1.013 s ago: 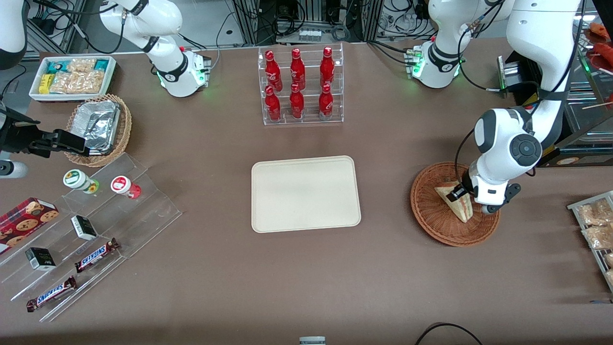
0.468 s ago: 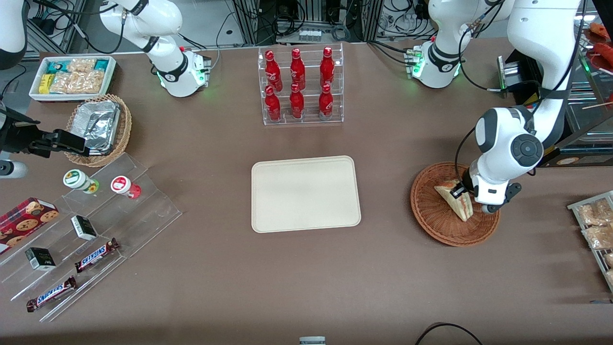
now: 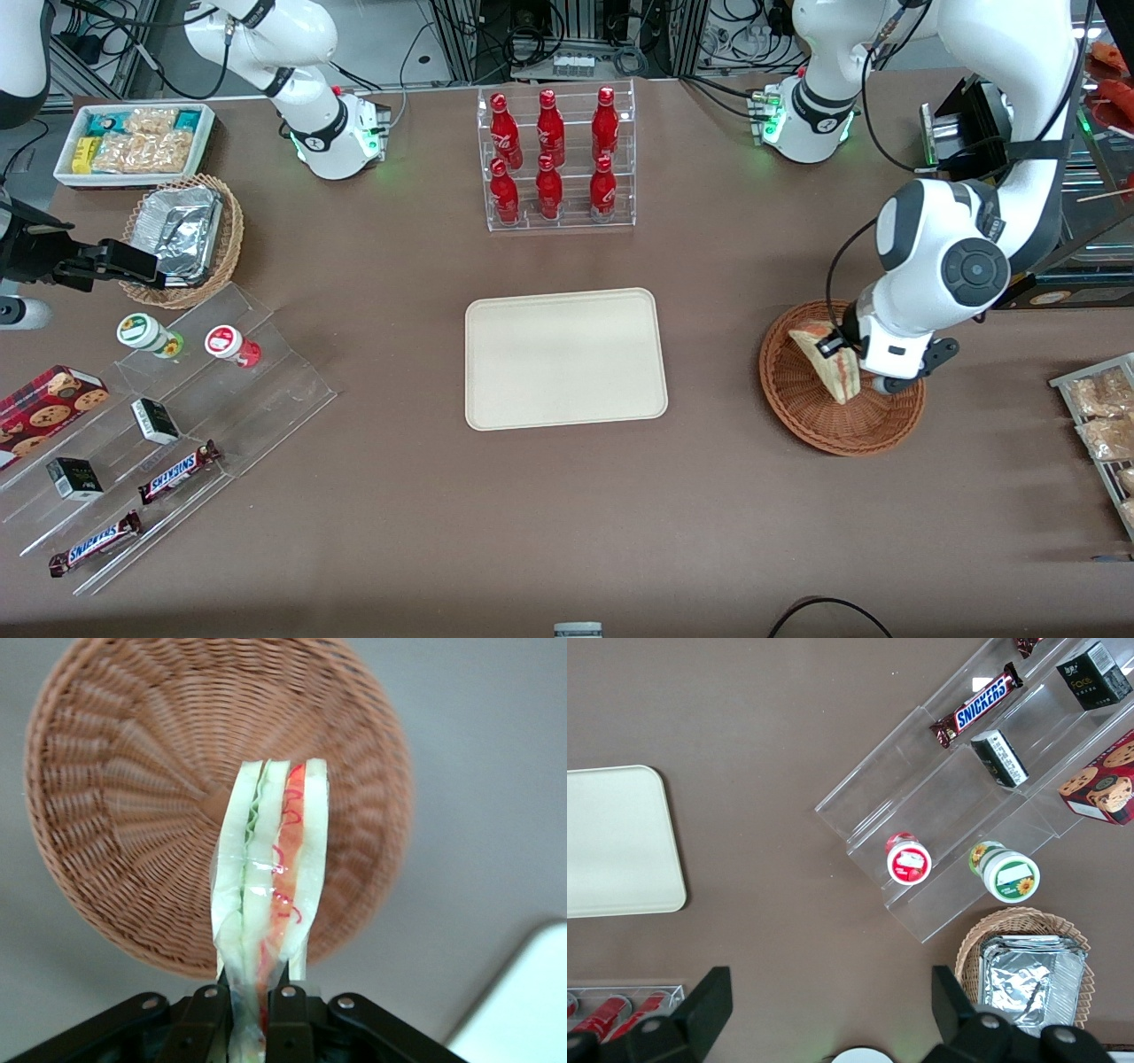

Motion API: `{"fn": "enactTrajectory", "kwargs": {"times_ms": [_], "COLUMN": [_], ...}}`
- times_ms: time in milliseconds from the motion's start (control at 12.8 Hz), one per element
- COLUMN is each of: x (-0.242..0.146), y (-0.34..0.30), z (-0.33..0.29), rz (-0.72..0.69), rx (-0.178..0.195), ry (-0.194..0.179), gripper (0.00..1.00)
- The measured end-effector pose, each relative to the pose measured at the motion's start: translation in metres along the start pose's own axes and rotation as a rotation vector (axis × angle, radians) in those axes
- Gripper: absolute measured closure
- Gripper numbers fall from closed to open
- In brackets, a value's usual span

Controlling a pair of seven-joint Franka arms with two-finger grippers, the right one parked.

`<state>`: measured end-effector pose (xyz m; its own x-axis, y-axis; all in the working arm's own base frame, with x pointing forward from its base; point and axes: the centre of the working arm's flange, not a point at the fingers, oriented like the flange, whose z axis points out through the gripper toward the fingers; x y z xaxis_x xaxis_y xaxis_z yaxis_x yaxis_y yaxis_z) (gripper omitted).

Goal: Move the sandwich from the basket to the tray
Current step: 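Carry the sandwich with the left gripper over the cream tray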

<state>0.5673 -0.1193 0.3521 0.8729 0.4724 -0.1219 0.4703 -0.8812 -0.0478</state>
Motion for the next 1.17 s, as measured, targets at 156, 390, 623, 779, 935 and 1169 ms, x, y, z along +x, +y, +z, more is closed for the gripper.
{"fn": "enactTrajectory", "kwargs": {"times_ms": [156,390,623,779,935,1169], "x": [-0.022,-0.058,-0.081,-0.091,-0.102,-0.136], "y": [0.032,0.074,0.112,0.134,0.156,0.186], "z": [-0.016,-0.016,-0.004,0.005,0.01,0.025], "rz": [0.079,0.203,0.287,0.343,0.394,0.428], "rx": [-0.01,-0.02,-0.033,-0.032,-0.037,-0.012], "ry": [0.003,-0.005,-0.036,-0.041,-0.045,-0.044], "gripper": [0.85,0.85,0.85,0.85,0.85,0.85]}}
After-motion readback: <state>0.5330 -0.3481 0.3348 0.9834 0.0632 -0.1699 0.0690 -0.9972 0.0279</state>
